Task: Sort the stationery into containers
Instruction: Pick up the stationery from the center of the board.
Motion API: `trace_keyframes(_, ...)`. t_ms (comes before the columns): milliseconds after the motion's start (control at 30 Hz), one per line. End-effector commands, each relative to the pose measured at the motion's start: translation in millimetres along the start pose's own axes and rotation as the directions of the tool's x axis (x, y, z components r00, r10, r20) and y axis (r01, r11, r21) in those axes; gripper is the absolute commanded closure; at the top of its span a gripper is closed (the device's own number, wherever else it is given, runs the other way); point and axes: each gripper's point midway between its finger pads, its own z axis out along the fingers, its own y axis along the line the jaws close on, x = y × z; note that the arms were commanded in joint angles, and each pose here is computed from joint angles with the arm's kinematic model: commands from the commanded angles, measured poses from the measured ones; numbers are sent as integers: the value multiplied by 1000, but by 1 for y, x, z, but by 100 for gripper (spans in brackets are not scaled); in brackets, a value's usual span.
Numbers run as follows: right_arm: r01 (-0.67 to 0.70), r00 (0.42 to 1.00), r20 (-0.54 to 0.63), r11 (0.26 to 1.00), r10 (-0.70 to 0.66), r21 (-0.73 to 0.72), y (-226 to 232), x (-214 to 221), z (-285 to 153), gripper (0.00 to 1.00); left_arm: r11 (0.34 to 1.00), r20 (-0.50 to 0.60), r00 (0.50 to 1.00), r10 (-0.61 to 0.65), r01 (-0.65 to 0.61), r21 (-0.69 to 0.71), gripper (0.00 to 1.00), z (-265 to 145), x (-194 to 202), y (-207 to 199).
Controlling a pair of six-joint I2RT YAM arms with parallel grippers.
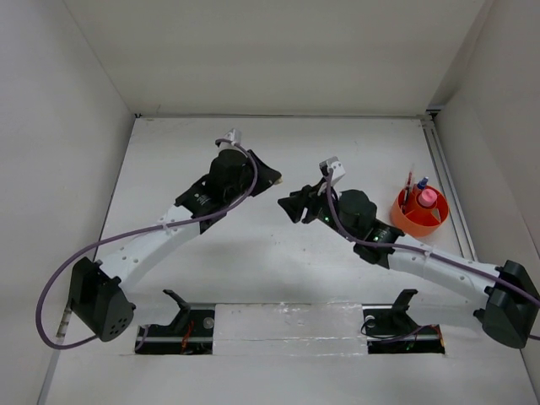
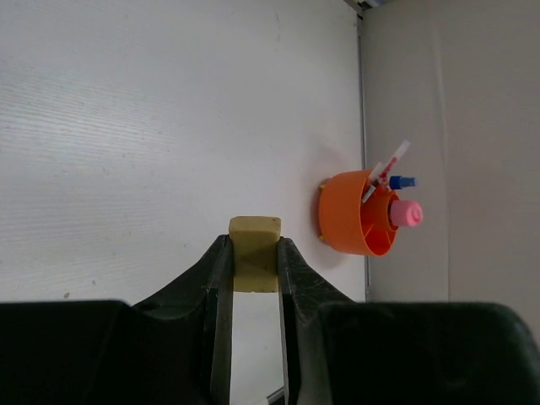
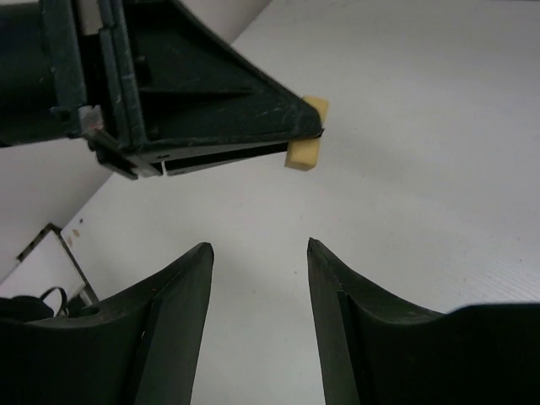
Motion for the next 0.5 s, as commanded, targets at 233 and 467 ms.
trace_keyframes(233,-97,968,239,994,82,51,0,-55,8,46,973,13,999,-32,28,228,100,-28,-13,-51)
trace_keyframes(467,-80,960,270,996,70,27,3,-57,13,46,968,4,1000,-29,27,248,100,-31,-11,-53)
